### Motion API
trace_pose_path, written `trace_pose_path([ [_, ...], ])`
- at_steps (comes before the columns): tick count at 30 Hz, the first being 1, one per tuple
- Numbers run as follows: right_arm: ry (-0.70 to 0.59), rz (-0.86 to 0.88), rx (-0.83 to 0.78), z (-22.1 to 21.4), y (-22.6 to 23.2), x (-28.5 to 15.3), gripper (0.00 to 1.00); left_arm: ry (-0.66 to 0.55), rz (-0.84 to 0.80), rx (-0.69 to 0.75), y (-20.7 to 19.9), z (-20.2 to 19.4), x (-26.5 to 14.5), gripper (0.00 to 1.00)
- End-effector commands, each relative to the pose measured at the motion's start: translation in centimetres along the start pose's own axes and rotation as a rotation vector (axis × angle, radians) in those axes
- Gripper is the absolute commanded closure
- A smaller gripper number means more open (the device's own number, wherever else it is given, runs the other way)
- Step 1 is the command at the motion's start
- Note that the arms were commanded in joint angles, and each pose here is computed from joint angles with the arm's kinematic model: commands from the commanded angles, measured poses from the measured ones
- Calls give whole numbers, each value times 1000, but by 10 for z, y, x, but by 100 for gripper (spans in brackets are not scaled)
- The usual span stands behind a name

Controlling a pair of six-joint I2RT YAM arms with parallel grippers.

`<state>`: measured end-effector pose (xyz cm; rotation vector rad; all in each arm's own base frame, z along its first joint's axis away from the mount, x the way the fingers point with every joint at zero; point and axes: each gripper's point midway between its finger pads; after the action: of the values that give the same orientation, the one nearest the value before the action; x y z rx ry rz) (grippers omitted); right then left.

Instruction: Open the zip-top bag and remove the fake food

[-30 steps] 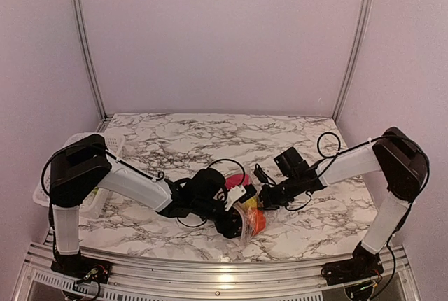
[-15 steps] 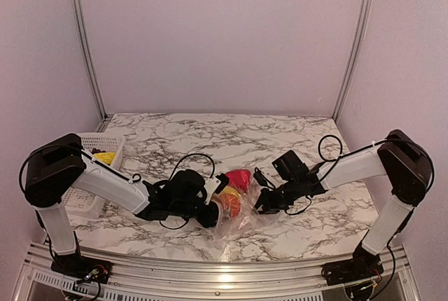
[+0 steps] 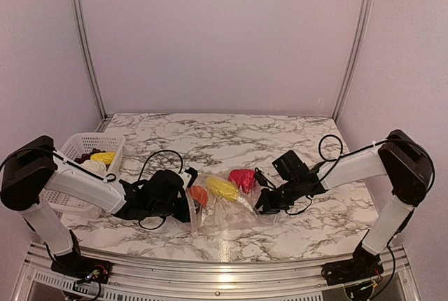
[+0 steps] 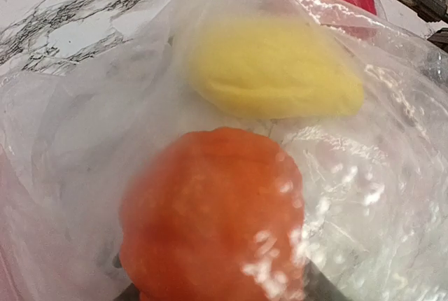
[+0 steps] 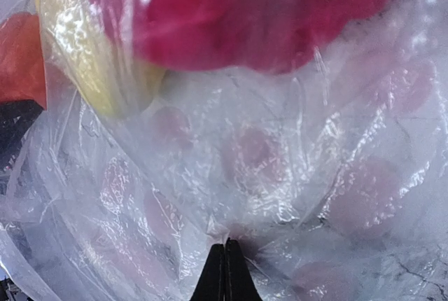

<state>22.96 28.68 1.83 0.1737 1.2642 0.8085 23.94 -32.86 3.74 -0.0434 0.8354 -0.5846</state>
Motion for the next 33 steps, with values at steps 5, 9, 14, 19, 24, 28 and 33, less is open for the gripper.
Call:
trace_pose_path([
  [5, 83, -90, 28, -19, -24, 6, 100, -81, -204, 46, -37, 27, -16, 66],
  [9, 68, -81, 22, -12, -24, 4, 100, -99, -243, 47, -42, 34, -35, 67],
  [14, 21, -72, 51, 3, -32, -3, 100, -101, -206, -17, -21, 37, -60, 67],
  [19, -43, -45, 99, 17, -41, -14, 100, -89, -144, -117, 8, 35, -80, 66],
  [24, -93, -27, 114, 29, -44, -22, 100, -72, -75, -242, 43, 33, -95, 66],
  [28, -118, -20, 116, 37, -46, -25, 100, -116, -25, -403, 73, 50, -115, 64],
  [33, -122, -7, 111, 40, -47, -25, 100, -201, 81, -623, 124, 76, -146, 61],
])
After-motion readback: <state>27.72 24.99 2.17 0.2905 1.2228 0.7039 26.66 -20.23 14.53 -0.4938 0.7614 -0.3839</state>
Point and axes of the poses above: each gripper's point midway between its finger pads, its own x axis out along the fingers, its own y axis along the line the jaws close on, z = x × y, and after that the axes turned 7 degrees about -x, right-handed
